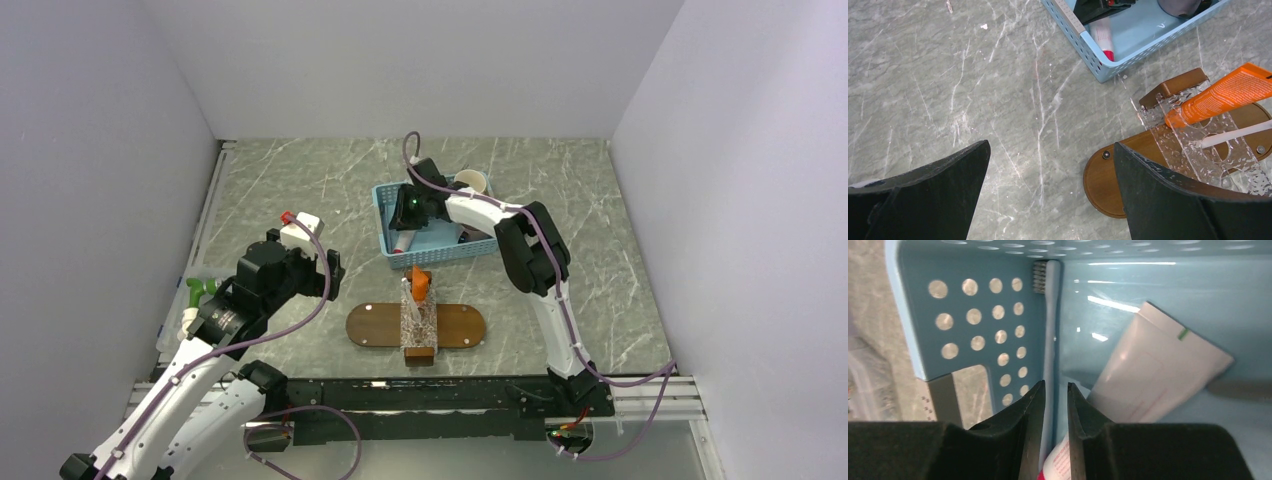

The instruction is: Prepare toiletry sets of a toothbrush and toothpaste on the tray

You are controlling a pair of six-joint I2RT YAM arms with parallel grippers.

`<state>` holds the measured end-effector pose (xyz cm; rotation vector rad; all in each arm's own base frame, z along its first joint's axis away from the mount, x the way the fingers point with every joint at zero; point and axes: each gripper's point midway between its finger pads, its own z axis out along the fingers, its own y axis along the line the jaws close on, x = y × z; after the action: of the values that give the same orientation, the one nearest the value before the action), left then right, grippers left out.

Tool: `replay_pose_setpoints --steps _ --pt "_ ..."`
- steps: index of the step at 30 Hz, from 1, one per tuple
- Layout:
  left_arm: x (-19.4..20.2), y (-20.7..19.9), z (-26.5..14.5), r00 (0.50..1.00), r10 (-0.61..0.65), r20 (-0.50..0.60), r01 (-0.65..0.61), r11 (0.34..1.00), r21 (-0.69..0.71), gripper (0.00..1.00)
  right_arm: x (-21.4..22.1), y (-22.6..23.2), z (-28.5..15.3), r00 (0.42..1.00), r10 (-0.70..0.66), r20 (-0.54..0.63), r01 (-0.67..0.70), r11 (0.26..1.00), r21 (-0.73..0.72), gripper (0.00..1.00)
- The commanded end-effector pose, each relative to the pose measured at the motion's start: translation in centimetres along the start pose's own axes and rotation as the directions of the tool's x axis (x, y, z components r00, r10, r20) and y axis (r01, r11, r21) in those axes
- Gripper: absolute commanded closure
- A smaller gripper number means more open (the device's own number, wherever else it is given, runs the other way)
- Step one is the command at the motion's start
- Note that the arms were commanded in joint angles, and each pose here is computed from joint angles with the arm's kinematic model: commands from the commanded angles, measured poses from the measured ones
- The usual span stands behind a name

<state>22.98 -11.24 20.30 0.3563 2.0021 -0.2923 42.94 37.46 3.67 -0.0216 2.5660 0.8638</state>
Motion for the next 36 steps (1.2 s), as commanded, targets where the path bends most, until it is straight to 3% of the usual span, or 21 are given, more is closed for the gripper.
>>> replay_pose_setpoints --steps 1,6,16,36 --pt "-1.8 0.1 -0.3 0.999 0.008 0.051 -0.007 1.000 -0.004 0.01 -1.9 -0.3 -2.0 0.991 -0.119 0.060 0.111 0.987 0.118 0.73" --pt "-1.9 0.1 -0.4 0.998 0.006 0.057 -0.006 1.000 -0.005 0.01 -2.0 1.3 -2.5 0.980 -0.180 0.086 0.169 0.978 0.120 0.70" --pt "-1.8 0.0 -0.4 0.998 0.006 0.058 -0.006 1.000 0.001 0.01 -1.9 4.3 -2.9 0.986 -0.119 0.114 0.121 0.993 -0.009 0.64" --pt "-1.9 0.0 -0.4 0.998 0.005 0.059 -0.005 1.000 0.005 0.01 0.3 2.1 0.2 0.977 -0.205 0.060 0.194 0.970 0.147 0.64"
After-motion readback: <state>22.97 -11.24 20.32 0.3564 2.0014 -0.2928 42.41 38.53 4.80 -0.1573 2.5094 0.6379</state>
